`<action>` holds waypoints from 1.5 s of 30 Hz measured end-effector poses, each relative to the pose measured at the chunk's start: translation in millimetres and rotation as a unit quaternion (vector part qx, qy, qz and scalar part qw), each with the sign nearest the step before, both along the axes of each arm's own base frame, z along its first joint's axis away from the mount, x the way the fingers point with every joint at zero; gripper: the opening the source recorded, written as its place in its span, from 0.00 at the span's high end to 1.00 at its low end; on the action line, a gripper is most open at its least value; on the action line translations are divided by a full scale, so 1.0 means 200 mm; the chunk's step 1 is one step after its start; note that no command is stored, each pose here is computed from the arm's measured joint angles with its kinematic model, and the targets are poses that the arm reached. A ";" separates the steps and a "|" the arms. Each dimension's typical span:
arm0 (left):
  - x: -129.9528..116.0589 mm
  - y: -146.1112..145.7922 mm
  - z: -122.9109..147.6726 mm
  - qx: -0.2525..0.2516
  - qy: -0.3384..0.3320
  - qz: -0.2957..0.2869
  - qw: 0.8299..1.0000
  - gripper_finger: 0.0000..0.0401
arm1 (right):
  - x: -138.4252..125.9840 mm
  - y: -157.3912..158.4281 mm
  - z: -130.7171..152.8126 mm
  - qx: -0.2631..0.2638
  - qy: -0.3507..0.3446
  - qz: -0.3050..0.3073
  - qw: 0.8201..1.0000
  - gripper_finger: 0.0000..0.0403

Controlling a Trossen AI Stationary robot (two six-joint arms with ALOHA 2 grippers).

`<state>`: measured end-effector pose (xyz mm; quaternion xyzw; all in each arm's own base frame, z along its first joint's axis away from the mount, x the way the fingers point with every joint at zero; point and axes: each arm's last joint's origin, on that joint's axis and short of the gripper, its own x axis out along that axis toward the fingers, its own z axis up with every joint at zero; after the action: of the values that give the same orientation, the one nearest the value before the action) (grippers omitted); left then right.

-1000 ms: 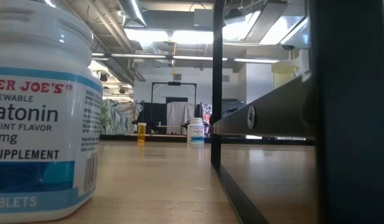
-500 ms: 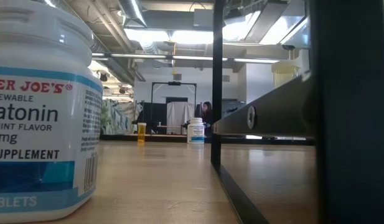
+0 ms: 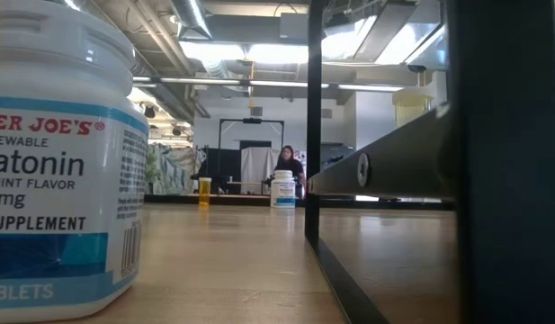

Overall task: Pick and place medicine bottles onto shelf by color
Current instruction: Put the top pink pill bottle on the shelf aligned with the other pink pill bottle

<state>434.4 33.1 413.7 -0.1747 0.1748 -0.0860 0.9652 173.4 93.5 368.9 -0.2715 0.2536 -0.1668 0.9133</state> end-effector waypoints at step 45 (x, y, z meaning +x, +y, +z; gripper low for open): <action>0.00 0.00 -0.01 0.031 0.005 0.026 0.999 0.62 | -0.01 0.00 0.01 0.013 -0.002 0.004 1.000 0.70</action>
<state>434.0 32.6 412.6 -0.1498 0.1771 -0.0545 0.9712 172.3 93.0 370.5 -0.2606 0.2531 -0.1602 0.9178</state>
